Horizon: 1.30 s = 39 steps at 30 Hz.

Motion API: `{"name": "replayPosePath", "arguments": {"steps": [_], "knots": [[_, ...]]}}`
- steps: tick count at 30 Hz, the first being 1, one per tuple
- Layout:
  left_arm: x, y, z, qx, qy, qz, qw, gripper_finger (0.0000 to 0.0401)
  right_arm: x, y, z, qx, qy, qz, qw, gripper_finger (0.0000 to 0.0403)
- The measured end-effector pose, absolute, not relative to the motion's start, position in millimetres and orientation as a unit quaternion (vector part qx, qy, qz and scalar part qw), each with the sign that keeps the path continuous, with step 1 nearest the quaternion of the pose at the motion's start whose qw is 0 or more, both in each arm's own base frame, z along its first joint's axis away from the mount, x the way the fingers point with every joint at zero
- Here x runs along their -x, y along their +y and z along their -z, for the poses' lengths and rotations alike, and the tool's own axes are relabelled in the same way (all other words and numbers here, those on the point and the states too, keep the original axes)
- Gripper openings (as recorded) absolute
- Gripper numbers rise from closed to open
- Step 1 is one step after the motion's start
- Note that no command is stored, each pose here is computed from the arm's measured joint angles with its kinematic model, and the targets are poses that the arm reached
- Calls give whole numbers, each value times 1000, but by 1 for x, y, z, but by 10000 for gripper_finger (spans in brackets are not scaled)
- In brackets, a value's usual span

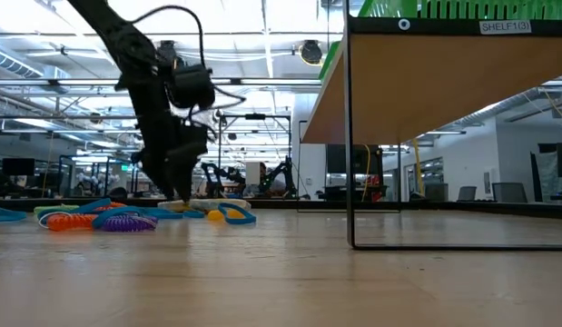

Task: Pick & Place Office Desk Supplies
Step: Put the yellow crayon box into the top green bin

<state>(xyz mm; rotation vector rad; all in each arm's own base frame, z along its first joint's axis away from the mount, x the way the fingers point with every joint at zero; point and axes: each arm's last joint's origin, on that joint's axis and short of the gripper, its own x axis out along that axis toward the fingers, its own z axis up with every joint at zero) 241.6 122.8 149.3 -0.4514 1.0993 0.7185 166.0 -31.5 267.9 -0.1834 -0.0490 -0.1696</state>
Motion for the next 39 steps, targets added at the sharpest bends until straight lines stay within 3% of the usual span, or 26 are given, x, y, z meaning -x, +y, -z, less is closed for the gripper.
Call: {"name": "replayPosePath", "arguments": {"steps": [10, 19, 25, 31, 39], "knots": [[-242, 130, -135, 228, 521, -327, 755, 268, -166, -32, -267, 91, -22, 85, 992, 219], [-243, 129, -138, 233, 514, -317, 762, 159, -166, -32, -267, 91, -19, 84, 992, 219], [-247, 131, -143, 232, 507, -317, 767, 125, -166, -32, -267, 91, -18, 84, 992, 219], [-256, 133, -168, 210, 474, -307, 798, 121, -166, -32, -267, 91, -18, 84, 992, 219], [-262, 118, -232, 148, 378, -272, 873, 120, -166, -32, -267, 91, -18, 84, 992, 219]]}}
